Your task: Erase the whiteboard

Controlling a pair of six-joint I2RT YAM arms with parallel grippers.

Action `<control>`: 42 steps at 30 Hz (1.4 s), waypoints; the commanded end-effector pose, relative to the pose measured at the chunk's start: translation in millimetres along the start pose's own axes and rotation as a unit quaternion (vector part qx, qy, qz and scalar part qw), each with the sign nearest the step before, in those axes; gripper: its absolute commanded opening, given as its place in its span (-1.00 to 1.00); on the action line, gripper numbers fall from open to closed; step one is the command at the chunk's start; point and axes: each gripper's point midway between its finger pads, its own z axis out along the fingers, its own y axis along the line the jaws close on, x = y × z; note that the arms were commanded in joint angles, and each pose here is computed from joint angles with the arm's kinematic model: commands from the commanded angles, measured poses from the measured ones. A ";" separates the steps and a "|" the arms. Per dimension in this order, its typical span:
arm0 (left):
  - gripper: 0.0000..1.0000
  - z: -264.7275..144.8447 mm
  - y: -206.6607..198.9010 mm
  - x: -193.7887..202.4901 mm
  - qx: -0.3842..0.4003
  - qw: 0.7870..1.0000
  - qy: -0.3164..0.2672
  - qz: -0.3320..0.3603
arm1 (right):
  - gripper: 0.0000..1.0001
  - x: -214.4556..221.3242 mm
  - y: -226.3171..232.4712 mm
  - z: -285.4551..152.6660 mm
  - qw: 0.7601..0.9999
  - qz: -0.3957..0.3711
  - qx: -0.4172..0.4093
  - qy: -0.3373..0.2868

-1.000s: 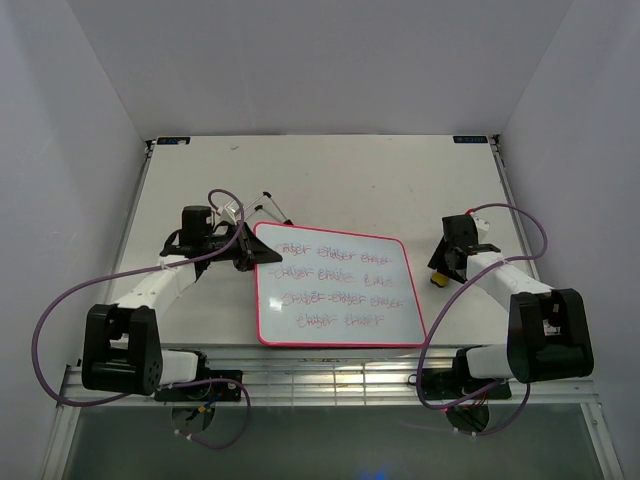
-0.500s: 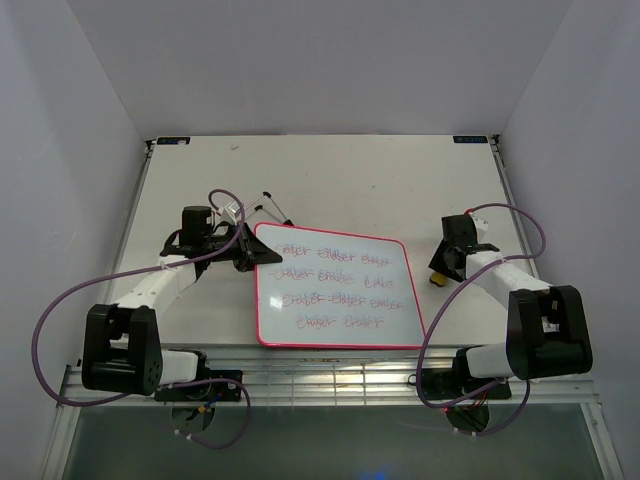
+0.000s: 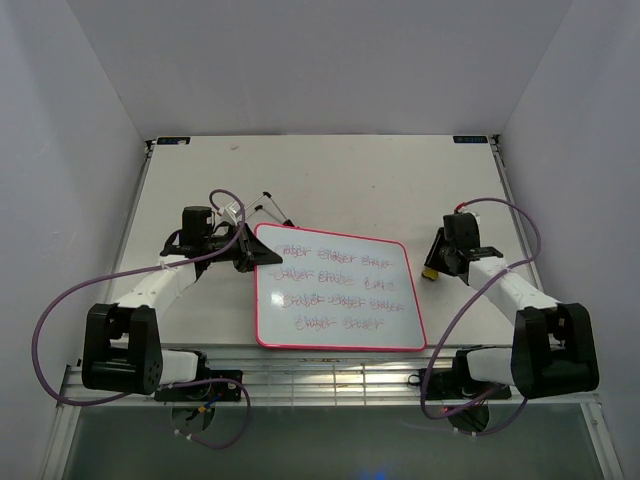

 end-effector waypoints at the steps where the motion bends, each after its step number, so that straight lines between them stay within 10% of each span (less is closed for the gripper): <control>1: -1.00 1.5 15.6 -9.7 -0.037 0.996 -0.027 0.074 | -0.45 -30.5 52.3 -27.0 0.989 -0.066 -0.119 -0.052; 11: -1.00 -0.1 0.2 -8.6 -0.002 0.994 -0.017 0.107 | -0.46 -7.8 272.5 -148.9 0.840 -0.270 -0.465 -0.073; 18: -1.00 -1.2 0.6 -11.6 -0.005 0.993 -0.029 0.117 | -0.53 46.6 376.1 -174.7 0.759 -0.403 -0.507 -0.068; 28: -1.00 0.6 0.6 -12.1 -0.003 0.993 -0.025 0.117 | -0.54 88.9 390.9 -158.9 0.744 -0.448 -0.495 -0.033; 42: -1.00 1.0 1.5 -15.1 -0.005 0.993 -0.027 0.113 | -0.53 103.6 270.4 -79.7 0.815 -0.461 -0.350 0.026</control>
